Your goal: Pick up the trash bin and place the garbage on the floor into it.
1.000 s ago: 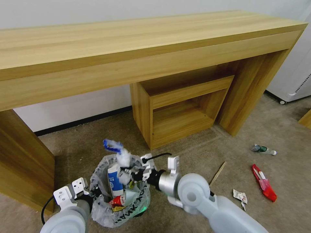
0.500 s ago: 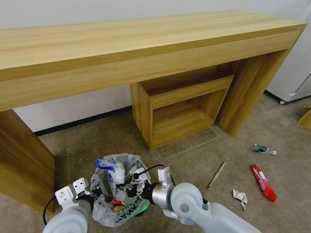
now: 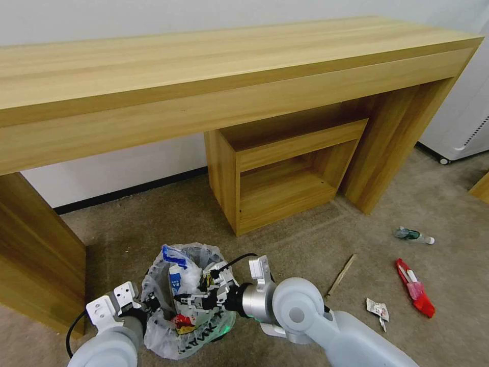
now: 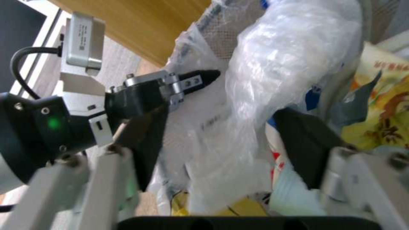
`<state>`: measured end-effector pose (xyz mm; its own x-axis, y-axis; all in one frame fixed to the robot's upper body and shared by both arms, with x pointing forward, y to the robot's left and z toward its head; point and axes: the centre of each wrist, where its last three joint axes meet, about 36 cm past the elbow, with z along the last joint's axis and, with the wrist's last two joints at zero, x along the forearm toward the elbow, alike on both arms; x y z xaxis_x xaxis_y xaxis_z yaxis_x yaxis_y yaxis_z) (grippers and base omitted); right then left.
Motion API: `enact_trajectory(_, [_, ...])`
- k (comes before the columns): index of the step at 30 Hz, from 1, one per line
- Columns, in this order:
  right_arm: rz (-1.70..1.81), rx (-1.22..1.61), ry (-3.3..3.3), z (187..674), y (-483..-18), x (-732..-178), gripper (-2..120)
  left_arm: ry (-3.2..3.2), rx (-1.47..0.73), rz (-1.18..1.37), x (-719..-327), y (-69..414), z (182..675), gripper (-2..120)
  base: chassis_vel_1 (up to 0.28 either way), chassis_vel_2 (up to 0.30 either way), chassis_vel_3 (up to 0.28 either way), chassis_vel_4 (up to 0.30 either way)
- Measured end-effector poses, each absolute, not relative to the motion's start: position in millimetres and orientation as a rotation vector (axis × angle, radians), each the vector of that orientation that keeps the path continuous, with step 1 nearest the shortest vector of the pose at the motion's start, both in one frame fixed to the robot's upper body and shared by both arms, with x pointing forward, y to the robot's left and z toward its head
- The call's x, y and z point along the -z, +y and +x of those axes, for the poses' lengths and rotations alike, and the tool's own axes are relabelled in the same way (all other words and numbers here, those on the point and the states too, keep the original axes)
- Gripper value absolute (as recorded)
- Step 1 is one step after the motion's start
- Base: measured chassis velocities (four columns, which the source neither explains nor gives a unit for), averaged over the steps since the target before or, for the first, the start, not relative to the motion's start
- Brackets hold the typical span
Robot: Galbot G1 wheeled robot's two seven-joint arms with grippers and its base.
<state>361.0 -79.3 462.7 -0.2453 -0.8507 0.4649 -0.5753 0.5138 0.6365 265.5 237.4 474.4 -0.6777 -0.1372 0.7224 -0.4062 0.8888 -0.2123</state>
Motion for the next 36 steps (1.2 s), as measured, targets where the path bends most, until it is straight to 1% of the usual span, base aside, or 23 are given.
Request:
enact_trajectory(1, [1.166, 0.430, -1.946, 361.0, -79.0, -462.9, 72, -2.302, -0.464, 0.388, -474.4, 237.4, 265.5, 1, 0.000, 0.000, 0.000, 0.000])
enact_trajectory(2, [1.165, 0.431, -1.945, 361.0, -78.7, -463.0, 73, -2.302, -0.464, 0.388, -474.4, 237.5, 265.6, 1, 0.000, 0.000, 0.000, 0.000])
enact_trajectory(3, [1.161, 0.430, -1.945, 360.9, -78.2, -463.1, 80, -2.302, -0.463, 0.389, -474.3, 237.6, 265.7, 1, 0.000, 0.000, 0.000, 0.000])
enact_trajectory(4, [1.161, 0.430, -1.945, 360.9, -78.2, -463.1, 80, -2.302, -0.463, 0.389, -474.3, 237.6, 265.7, 1, 0.000, 0.000, 0.000, 0.000])
enact_trajectory(6, [1.151, 0.423, -1.938, 360.4, -76.8, -463.4, 92, -2.301, -0.462, 0.390, -473.9, 237.7, 265.8, 1, 0.000, 0.000, 0.000, 0.000])
enact_trajectory(8, [1.144, 0.417, -1.937, 360.6, -75.8, -464.1, 98, -2.301, -0.461, 0.391, -473.6, 237.8, 265.8, 1, 0.000, 0.000, 0.000, 0.000])
enact_trajectory(17, [1.127, 0.439, -2.003, 370.9, -77.1, -486.3, 100, -2.307, -0.456, 0.395, -474.3, 240.2, 267.6, 1, 0.000, 0.000, 0.000, 0.000])
enact_trajectory(21, [1.109, 0.500, -2.094, 389.5, -90.2, -516.1, 100, -2.305, -0.452, 0.395, -474.0, 240.2, 267.2, 1, 0.000, 0.000, 0.000, 0.000])
enact_trajectory(27, [1.047, 0.518, -2.175, 399.0, -108.5, -537.2, 100, -2.311, -0.446, 0.386, -476.4, 240.0, 266.8, 1, 0.000, 0.000, 0.000, 0.000])
enact_trajectory(28, [1.021, 0.515, -2.194, 400.3, -112.0, -539.0, 100, -2.311, -0.446, 0.384, -476.7, 240.0, 266.8, 1, 0.000, 0.000, 0.000, 0.000])
enact_trajectory(30, [0.824, 0.463, -2.279, 404.9, -121.6, -537.6, 100, -2.309, -0.436, 0.368, -477.2, 238.2, 266.0, 1, 0.000, 0.000, 0.000, 0.000])
enact_trajectory(32, [0.761, 0.447, -2.293, 406.6, -124.0, -535.3, 100, -2.310, -0.433, 0.364, -477.2, 237.7, 265.8, 1, 0.000, 0.000, 0.000, 0.000])
enact_trajectory(34, [0.525, 0.391, -2.318, 415.6, -140.7, -521.4, 100, -2.317, -0.422, 0.343, -479.7, 236.2, 265.1, 1, 0.000, 0.000, 0.000, 0.000])
enact_trajectory(36, [0.471, 0.379, -2.320, 417.2, -147.1, -517.2, 100, -2.321, -0.418, 0.336, -480.6, 236.1, 265.2, 1, 0.000, 0.000, 0.000, 0.000])
